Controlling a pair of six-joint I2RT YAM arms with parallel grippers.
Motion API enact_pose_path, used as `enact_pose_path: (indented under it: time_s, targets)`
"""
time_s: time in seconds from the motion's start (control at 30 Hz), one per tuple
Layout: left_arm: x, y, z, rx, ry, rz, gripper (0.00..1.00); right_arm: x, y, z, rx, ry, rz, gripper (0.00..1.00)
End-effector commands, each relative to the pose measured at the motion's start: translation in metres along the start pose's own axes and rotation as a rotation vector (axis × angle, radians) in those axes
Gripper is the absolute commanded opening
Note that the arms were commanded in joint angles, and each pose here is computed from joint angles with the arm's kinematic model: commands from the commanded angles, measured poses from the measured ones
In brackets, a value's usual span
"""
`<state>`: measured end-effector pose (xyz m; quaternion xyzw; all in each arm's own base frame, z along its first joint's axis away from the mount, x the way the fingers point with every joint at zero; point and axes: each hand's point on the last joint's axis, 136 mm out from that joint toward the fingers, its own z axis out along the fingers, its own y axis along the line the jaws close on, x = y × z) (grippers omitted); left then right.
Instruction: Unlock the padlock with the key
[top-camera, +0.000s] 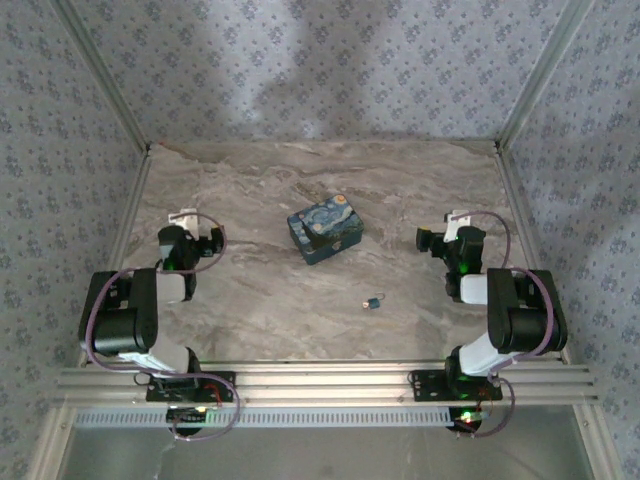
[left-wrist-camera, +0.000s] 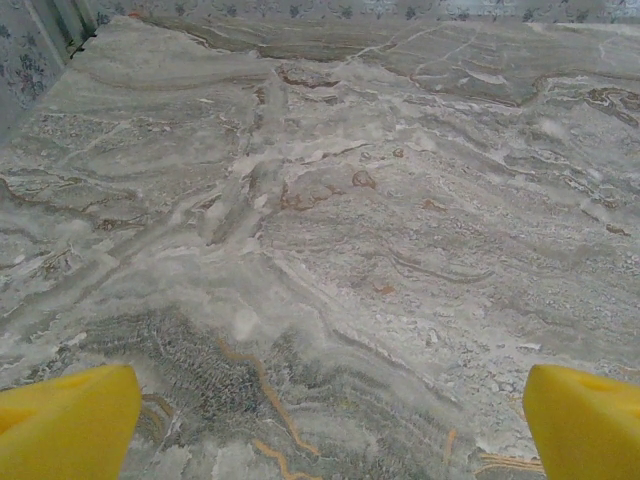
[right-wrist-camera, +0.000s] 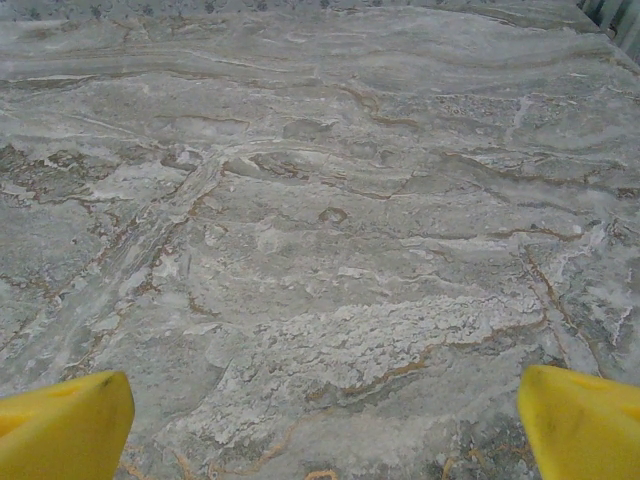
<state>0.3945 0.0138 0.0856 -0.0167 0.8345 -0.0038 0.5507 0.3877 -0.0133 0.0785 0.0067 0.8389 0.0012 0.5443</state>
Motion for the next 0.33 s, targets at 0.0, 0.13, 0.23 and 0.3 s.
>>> enact_pose_path:
  time_s: [0.0, 0.13, 0.23, 0.3]
  targets:
    - [-0.0042, -0.0022, 0.0023, 0.007, -0.004, -0.009, 0.98, -0.0027, -0.0006, 0.0007, 0.011, -0.004, -0.018, 1.0]
    - [-0.0037, -0.0025, 0.0025, 0.008, -0.003, -0.008, 0.98, -0.0028, -0.0008, 0.0015, 0.014, -0.001, -0.02, 1.0]
    - [-0.004, -0.0022, 0.0023, 0.008, -0.004, -0.009, 0.98, -0.0035, -0.0008, 0.0015, 0.015, -0.004, -0.022, 1.0]
    - [-0.0042, -0.0022, 0.0023, 0.007, -0.004, -0.008, 0.98, -0.0027, -0.0009, 0.0013, 0.014, -0.002, -0.019, 1.0]
